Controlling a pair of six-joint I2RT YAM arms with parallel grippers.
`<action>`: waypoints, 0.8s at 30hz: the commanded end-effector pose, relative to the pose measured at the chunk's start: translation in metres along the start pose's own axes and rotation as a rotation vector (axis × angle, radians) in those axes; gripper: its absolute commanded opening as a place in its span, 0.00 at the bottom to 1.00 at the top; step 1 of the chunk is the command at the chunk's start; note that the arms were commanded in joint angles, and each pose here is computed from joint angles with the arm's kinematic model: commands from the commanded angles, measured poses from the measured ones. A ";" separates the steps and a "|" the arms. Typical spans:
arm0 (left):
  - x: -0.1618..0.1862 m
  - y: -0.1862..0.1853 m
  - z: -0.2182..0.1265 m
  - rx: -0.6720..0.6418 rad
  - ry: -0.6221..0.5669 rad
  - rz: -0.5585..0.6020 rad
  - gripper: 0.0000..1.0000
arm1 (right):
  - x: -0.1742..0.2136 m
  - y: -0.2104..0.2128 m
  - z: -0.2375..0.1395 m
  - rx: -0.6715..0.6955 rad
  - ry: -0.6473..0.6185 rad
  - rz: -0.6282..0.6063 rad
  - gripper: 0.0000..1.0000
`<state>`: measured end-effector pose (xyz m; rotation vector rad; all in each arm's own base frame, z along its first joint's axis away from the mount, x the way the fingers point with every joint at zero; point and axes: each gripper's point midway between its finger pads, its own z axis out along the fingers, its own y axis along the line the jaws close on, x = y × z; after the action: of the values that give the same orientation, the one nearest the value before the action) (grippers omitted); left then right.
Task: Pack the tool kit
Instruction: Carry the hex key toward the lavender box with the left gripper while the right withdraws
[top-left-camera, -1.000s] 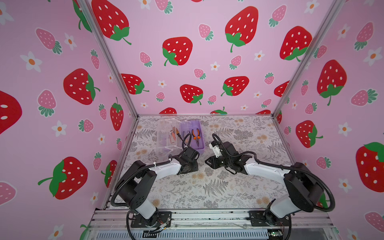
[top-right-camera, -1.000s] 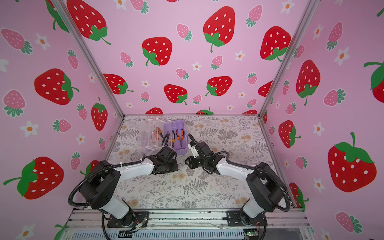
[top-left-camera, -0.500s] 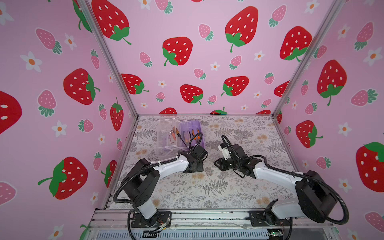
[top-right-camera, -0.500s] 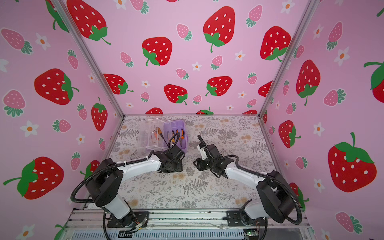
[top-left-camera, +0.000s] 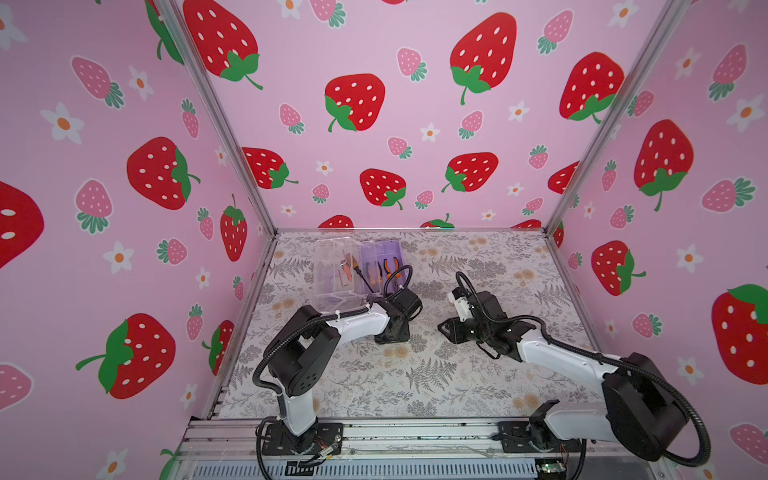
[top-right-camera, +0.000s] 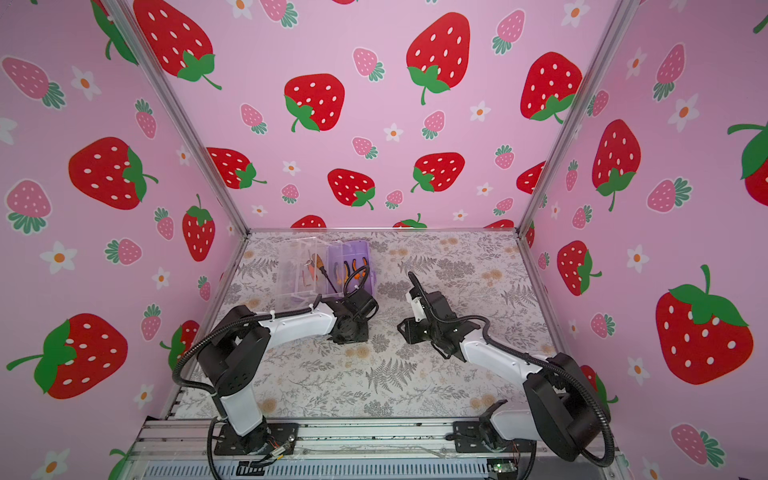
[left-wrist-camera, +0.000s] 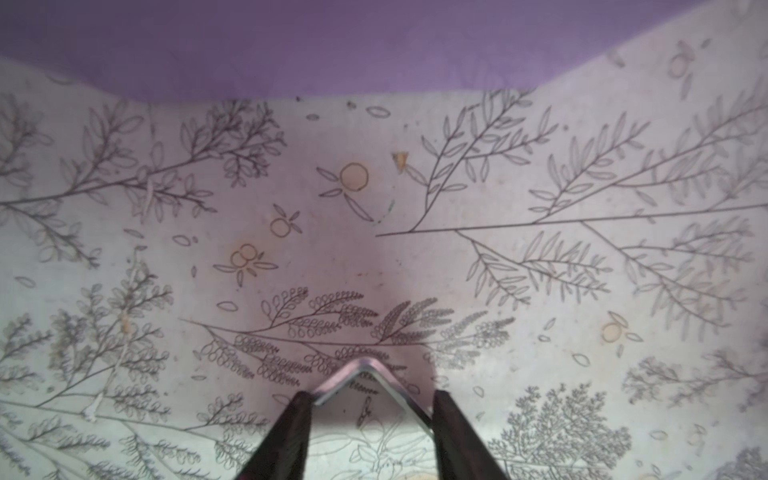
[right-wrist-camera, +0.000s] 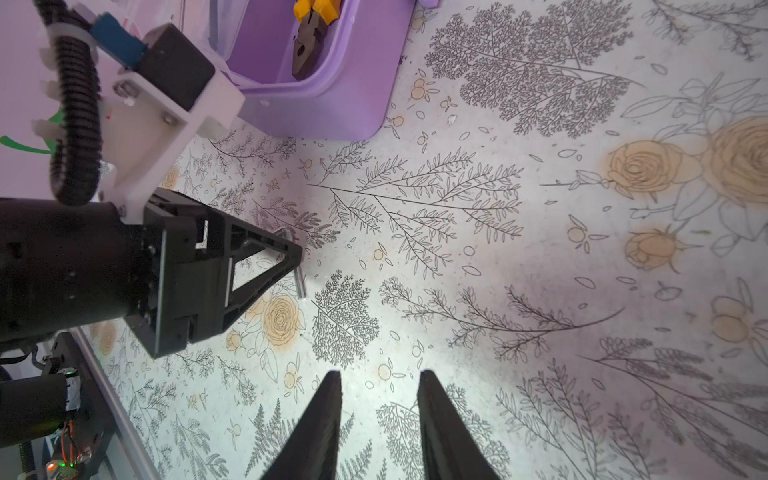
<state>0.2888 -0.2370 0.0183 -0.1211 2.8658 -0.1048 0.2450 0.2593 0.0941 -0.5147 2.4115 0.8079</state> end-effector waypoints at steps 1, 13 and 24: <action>-0.004 0.002 0.005 -0.036 0.019 0.008 0.40 | 0.003 -0.003 -0.004 -0.004 0.001 -0.007 0.35; -0.017 0.011 -0.002 -0.093 -0.002 0.059 0.19 | 0.004 -0.009 -0.001 -0.007 0.010 0.005 0.35; -0.020 0.012 -0.026 -0.035 -0.023 0.050 0.00 | 0.007 -0.012 0.000 0.000 0.022 0.013 0.35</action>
<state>0.3036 -0.2303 0.0366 -0.0508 2.8486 -0.0475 0.2459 0.2515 0.0860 -0.4973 2.4378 0.8143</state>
